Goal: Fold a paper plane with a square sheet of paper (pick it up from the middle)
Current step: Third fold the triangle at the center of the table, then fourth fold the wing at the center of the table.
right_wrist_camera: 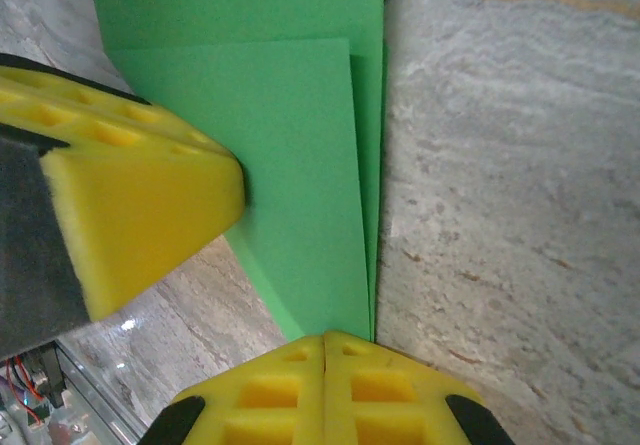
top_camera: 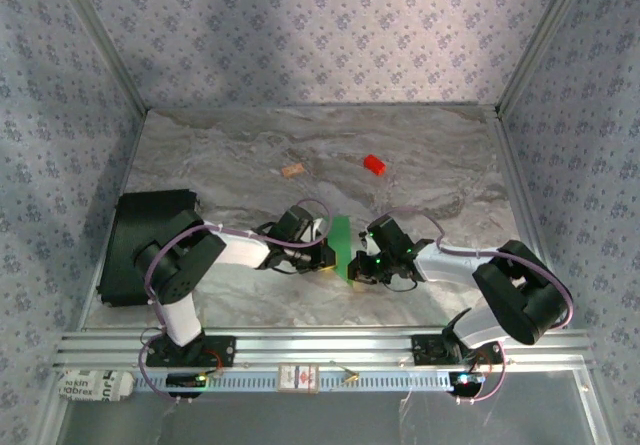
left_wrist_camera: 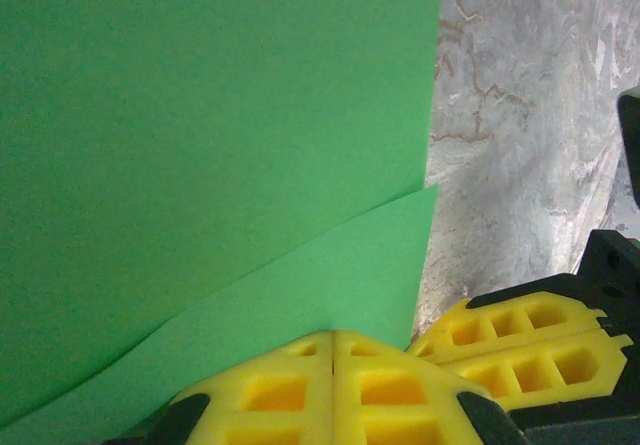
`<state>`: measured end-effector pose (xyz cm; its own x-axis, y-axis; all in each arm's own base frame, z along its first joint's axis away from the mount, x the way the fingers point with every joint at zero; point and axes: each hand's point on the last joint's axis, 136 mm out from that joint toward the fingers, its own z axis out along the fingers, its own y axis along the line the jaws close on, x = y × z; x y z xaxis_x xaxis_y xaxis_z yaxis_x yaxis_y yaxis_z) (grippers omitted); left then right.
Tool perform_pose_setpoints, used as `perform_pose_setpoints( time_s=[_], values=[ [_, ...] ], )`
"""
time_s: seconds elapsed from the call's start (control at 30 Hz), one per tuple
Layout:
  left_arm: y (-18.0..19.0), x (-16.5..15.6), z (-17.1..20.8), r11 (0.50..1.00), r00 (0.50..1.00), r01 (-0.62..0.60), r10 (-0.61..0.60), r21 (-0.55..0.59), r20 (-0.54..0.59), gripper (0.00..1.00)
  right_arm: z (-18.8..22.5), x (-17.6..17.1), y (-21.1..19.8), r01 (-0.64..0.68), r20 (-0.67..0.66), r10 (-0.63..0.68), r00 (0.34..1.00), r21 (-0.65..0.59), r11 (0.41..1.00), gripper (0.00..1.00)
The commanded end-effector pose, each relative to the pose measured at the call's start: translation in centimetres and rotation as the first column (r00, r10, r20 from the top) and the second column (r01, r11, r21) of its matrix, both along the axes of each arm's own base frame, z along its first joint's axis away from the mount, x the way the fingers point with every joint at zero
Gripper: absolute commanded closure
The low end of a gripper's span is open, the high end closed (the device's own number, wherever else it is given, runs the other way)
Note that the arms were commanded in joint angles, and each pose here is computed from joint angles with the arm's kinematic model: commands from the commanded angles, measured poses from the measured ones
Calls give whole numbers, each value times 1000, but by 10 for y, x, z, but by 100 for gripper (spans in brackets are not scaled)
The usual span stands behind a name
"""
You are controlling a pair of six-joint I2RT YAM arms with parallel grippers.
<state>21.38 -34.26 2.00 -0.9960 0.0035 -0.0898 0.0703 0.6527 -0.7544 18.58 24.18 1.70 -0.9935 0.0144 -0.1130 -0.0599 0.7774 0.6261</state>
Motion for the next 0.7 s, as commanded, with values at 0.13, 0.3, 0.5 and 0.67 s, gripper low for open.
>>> perform_pose_setpoints(
  time_s=[0.13, 0.3, 0.5, 0.67],
  values=[
    [50, 30, -23, 988, 995, -104, 102, 111, 24, 93, -27, -13, -30, 6, -52, -15, 999, -162, 987, 100],
    [70, 42, -25, 984, 991, -136, 135, 111, 20, 93, -27, -14, -30, 0, -52, -9, 999, -161, 987, 100],
    [78, 44, -16, 984, 989, -148, 146, 96, 25, 88, -25, -12, -26, -4, -43, -1, 999, -135, 991, 100],
    [74, 48, 3, 986, 987, -156, 153, 59, 45, 87, -12, -5, -13, -26, -13, 25, 1000, -65, 998, 99]
  ],
)
